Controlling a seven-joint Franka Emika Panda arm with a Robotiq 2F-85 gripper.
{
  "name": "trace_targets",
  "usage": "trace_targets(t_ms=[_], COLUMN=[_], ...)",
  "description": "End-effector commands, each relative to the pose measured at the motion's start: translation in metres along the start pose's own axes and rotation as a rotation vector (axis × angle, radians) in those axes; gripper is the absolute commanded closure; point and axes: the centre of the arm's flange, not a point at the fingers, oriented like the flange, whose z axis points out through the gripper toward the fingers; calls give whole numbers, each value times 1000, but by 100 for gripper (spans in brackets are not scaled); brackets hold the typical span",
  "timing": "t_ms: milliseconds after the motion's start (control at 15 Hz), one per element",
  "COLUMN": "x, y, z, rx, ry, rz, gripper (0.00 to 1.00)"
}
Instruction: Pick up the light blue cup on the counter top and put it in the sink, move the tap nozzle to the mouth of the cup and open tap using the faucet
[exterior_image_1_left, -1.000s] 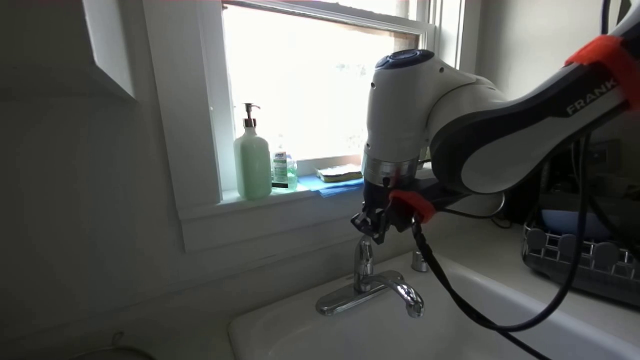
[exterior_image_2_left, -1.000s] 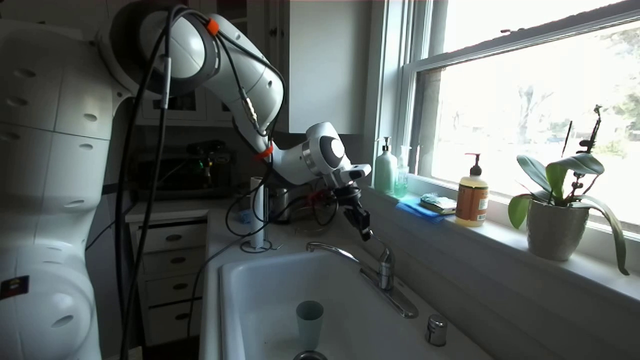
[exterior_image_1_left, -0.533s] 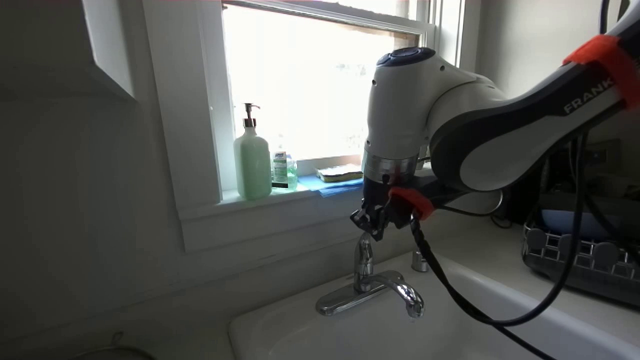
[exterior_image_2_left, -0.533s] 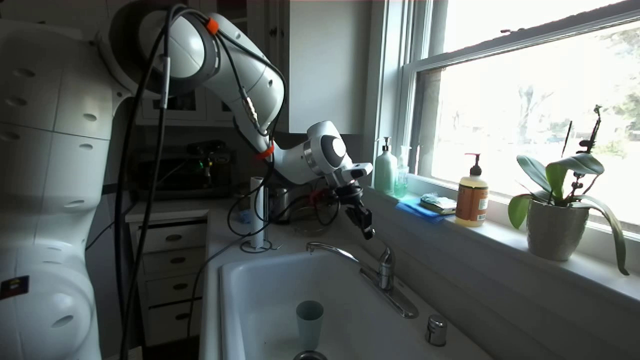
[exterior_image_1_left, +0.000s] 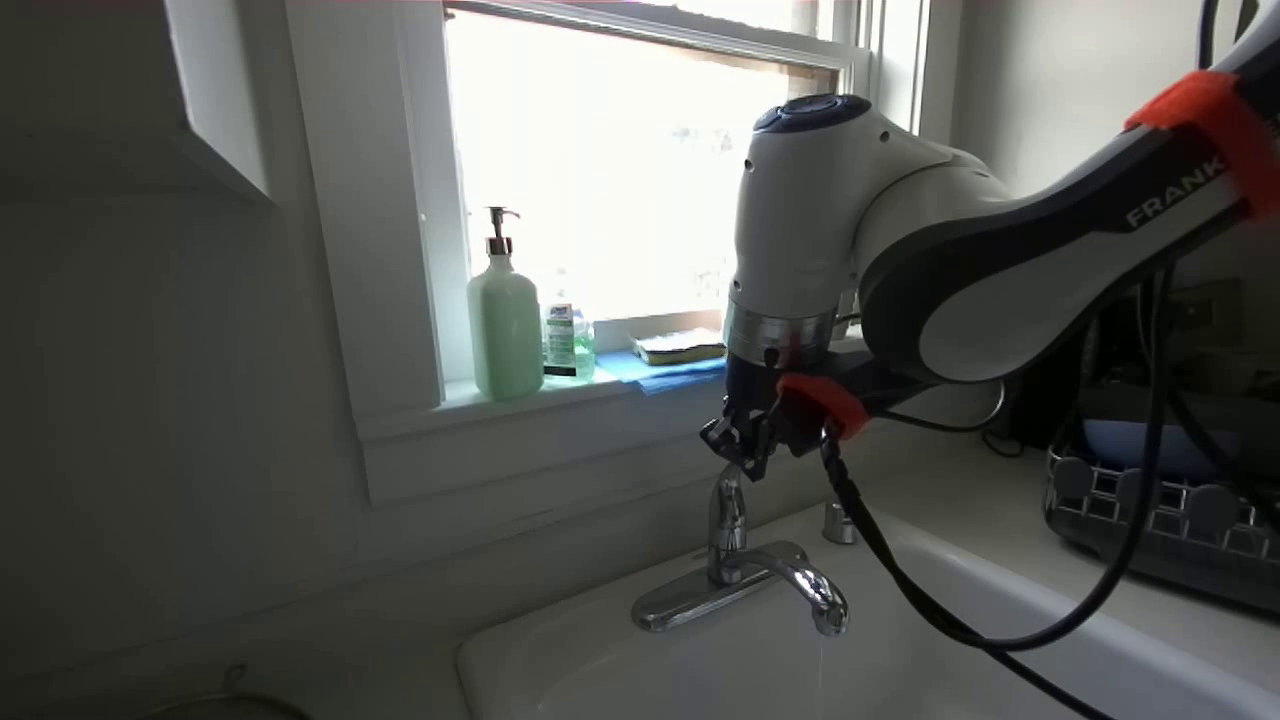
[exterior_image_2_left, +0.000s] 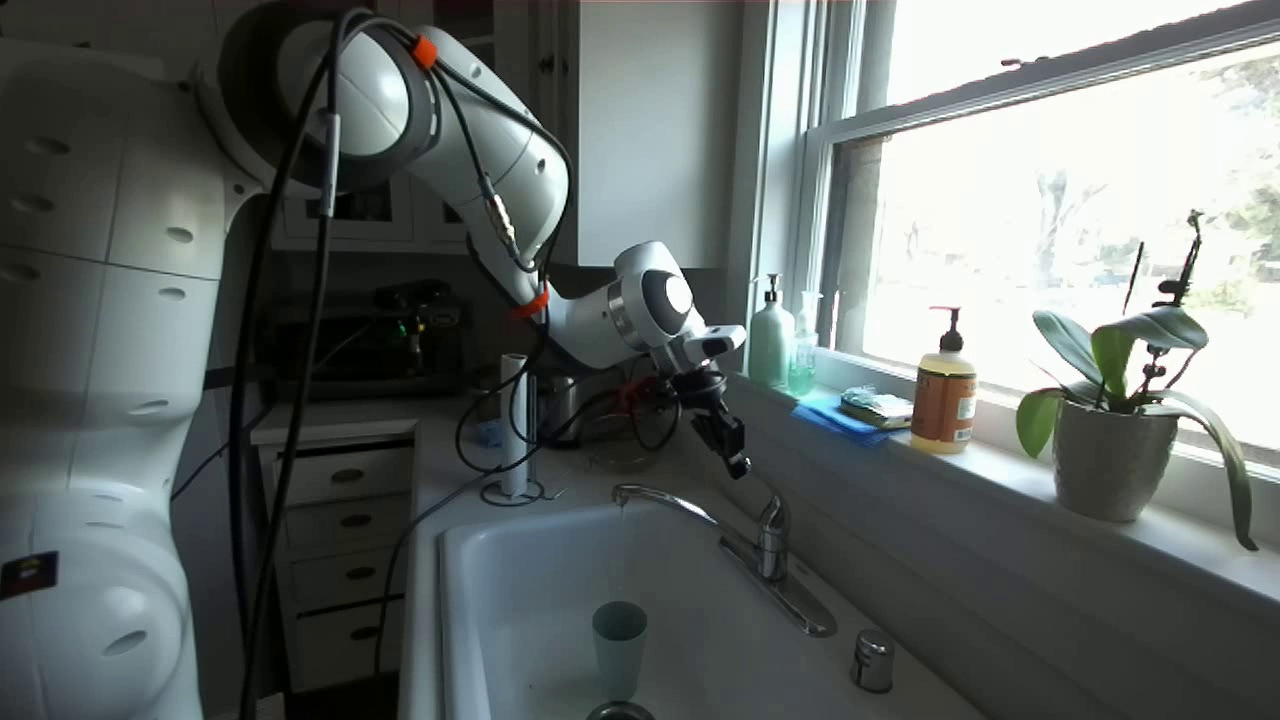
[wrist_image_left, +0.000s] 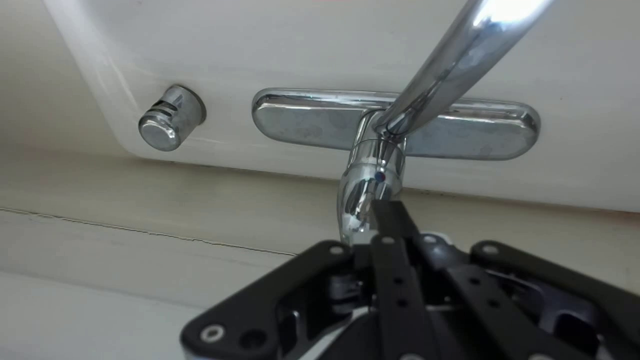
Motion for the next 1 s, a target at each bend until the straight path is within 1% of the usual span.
trace_targets(t_ms=[0, 133, 400, 667, 933], x=[6, 5, -4, -17, -32], y=[1, 0, -3, -7, -2], z=[-3, -4, -11, -29, -53], rx=[-4, 0, 24, 79, 130], ry=[31, 23, -53, -138, -173], rz=[8, 9, -1, -39, -96], gripper=[100, 100, 100, 100, 100])
